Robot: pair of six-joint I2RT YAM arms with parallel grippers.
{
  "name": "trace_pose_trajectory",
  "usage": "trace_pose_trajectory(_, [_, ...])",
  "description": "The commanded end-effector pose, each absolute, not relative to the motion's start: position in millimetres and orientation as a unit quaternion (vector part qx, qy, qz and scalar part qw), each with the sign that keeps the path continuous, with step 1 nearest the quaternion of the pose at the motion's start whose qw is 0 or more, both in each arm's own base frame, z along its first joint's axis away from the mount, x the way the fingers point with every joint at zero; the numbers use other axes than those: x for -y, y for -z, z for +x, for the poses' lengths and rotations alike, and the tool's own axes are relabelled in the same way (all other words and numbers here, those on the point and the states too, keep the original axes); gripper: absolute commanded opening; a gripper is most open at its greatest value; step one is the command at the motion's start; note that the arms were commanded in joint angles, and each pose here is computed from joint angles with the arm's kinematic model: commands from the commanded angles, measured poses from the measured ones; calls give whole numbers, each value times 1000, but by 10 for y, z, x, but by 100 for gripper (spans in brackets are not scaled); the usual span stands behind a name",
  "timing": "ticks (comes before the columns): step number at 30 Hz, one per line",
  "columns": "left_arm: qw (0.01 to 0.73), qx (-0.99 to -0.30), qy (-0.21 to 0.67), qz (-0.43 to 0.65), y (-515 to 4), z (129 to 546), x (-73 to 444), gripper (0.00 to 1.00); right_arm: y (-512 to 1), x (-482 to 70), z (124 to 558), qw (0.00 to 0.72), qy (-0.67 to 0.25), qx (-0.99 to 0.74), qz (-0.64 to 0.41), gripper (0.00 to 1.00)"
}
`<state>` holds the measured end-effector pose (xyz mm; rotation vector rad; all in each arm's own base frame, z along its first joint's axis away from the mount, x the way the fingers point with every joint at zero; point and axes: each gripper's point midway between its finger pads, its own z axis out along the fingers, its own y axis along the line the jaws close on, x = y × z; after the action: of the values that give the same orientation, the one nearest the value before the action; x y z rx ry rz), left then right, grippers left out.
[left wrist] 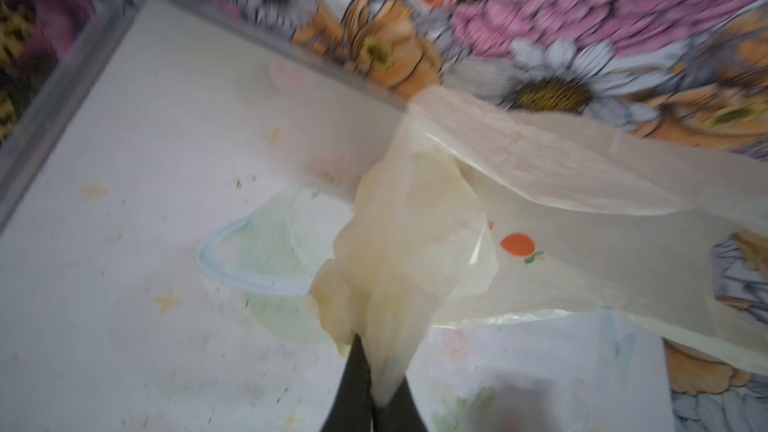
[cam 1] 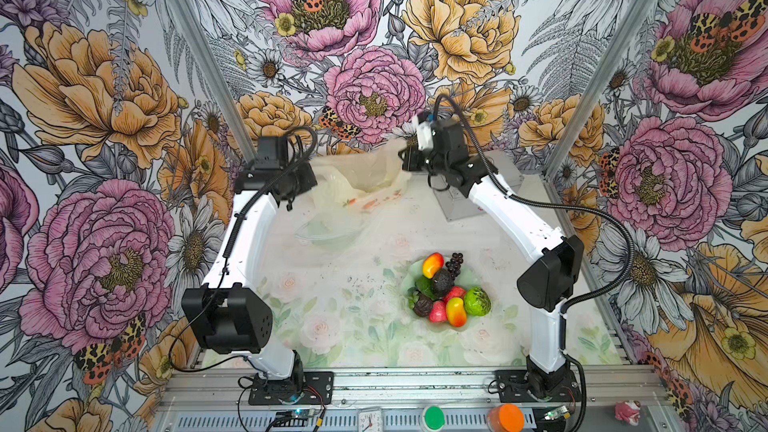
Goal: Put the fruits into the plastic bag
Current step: 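Lift the bag high with both grippers to shake it open, then lower the bag onto the table with both grippers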
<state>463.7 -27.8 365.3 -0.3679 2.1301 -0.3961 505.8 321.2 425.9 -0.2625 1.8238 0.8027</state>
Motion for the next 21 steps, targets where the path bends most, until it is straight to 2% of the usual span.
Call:
trace_pose_trajectory(1, [545, -810, 173, -133, -4678, 4640, 340, 0, -5495, -3046, 4942, 654, -371, -650, -108, 0])
trace_pose_trajectory(5, [637, -747, 162, -99, -5533, 4386, 502, 0, -6338, -2848, 4495, 738, -377, -545, -124, 0])
trace_pose_trajectory(7, [661, -736, 133, -66, -5715, 4185, 653, 0, -6455, -2857, 4303, 744, -370, -534, -153, 0])
trace_pose_trajectory(9, [650, -752, 93, -47, -5546, 4079, 766, 0, -6252, -2980, 4271, 717, -359, -570, -177, 0])
trace_pose_trajectory(11, [616, -785, 55, -37, -5000, 4094, 819, 0, -5670, -3112, 4358, 666, -340, -641, -171, 0])
trace_pose_trajectory(13, [532, -843, 51, -66, -3757, 4179, 729, 0, -4209, -3218, 4571, 546, -325, -763, -121, 0])
trace_pose_trajectory(14, [478, -871, 68, -86, -3157, 4178, 678, 0, -3414, -3223, 4581, 461, -329, -820, -84, 0])
trace_pose_trajectory(15, [408, -900, 96, -118, -2502, 4142, 610, 0, -2664, -3207, 4492, 365, -339, -866, -36, 0])
trace_pose_trajectory(16, [348, -920, 121, -135, -2035, 4072, 609, 0, -2187, -3238, 4347, 292, -356, -888, -5, 0])
trace_pose_trajectory(18, [271, -941, 149, -136, -1515, 3910, 701, 0, -1977, -3350, 4189, 257, -363, -895, -9, 0])
trace_pose_trajectory(21, [285, -938, 139, -140, -1702, 3942, 629, 0, -2419, -3300, 4368, 316, -363, -876, -29, 0])
